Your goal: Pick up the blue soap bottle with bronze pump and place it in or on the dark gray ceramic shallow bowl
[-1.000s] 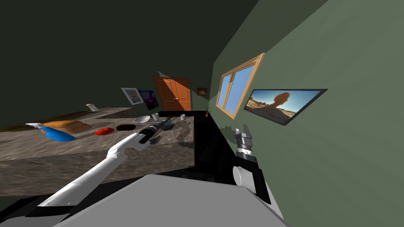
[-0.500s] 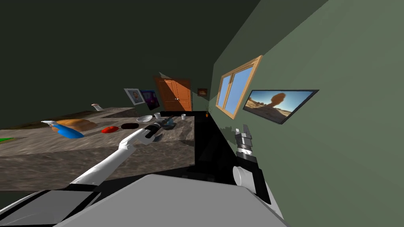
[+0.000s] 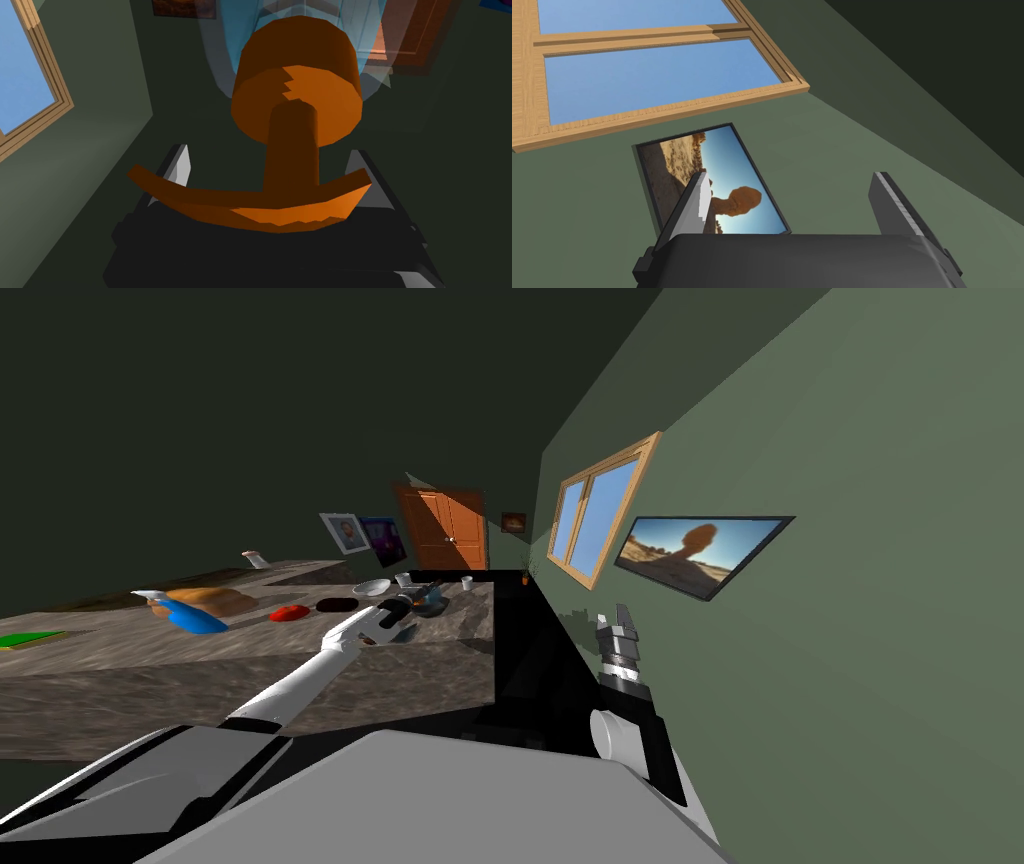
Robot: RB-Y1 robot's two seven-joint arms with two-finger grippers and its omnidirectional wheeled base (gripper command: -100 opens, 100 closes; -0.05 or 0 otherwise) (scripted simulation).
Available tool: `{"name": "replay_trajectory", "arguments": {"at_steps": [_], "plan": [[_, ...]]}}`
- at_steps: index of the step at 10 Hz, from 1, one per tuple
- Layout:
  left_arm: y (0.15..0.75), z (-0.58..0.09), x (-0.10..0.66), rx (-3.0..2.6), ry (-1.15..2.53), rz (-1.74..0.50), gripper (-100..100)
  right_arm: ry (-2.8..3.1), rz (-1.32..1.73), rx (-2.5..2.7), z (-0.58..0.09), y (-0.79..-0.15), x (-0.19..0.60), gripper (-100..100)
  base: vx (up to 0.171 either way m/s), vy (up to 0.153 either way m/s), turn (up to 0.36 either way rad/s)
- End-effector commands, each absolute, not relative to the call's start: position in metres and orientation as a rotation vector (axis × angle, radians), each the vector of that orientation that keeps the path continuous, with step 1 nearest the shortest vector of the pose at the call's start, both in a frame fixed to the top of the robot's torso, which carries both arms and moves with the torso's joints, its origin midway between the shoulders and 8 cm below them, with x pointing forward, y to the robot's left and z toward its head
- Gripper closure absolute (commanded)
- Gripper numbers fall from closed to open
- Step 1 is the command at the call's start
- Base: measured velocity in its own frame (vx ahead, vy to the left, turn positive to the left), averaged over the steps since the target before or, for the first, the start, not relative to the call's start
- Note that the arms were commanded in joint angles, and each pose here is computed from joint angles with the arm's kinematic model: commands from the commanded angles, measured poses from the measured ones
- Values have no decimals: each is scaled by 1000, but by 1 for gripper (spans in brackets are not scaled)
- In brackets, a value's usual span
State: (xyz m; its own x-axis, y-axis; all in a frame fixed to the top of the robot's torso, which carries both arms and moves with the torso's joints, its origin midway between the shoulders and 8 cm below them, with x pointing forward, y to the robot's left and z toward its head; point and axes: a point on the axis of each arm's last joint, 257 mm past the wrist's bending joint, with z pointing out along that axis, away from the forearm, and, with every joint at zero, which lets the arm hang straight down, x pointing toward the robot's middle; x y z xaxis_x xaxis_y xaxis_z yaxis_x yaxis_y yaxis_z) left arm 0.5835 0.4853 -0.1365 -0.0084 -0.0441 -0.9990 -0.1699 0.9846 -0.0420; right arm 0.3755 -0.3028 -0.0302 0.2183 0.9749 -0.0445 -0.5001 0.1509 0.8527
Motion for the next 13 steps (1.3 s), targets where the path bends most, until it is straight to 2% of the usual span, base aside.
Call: {"name": "replay_trajectory", "arguments": {"at_steps": [1,6,13], "plan": [[471,-142,597,-140,1596,85,-100,719,1201,828,-30,-303,376,0,-87,9,39],[477,-125,636,-151,1591,103,-100,719,1201,828,-30,-303,376,0,-79,-5,11],[448,-92,679,-89,1573,92,-100,719,1201,828,-30,-303,376,0,-53,1,13]]}}
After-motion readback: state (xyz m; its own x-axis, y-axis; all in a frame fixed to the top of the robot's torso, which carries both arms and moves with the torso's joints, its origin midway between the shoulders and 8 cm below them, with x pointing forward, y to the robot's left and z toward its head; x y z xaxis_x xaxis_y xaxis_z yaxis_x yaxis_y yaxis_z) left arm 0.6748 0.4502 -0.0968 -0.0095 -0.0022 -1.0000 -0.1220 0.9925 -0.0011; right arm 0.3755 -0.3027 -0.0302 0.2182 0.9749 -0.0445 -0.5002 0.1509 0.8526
